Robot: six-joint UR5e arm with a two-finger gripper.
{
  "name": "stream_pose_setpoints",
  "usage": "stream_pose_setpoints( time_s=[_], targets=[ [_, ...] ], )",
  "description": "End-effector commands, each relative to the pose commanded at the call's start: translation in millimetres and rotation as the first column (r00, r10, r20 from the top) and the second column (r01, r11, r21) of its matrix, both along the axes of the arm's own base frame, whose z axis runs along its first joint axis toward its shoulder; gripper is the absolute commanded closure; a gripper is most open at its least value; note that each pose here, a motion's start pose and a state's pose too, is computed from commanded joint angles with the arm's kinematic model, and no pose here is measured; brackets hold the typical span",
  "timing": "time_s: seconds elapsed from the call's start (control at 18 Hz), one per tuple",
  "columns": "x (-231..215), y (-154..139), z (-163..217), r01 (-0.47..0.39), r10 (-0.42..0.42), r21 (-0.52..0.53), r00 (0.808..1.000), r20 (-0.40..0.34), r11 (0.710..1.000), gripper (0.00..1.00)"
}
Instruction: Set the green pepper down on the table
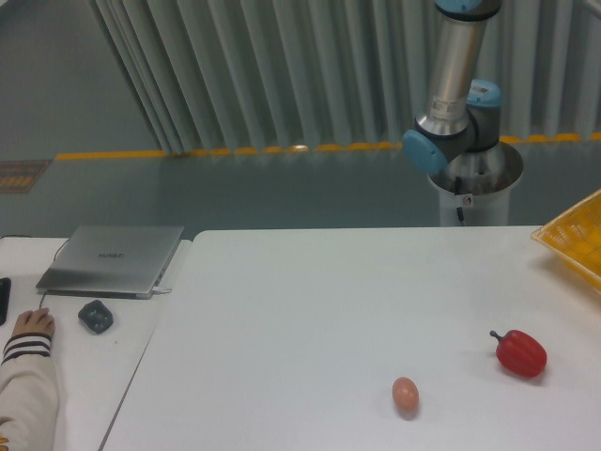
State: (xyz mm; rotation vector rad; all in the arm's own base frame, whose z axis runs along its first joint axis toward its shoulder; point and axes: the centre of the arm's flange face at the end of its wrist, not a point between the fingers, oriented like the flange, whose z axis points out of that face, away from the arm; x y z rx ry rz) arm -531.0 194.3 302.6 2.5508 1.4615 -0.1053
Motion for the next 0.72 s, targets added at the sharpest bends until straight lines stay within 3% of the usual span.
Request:
stream_pose_setpoints(
  time_s=[0.72],
  targets=[
    [4.1, 1.1, -12.2, 0.002, -0.001, -0.003, 1.000, 0.018, 1.000, 0.00]
  ],
)
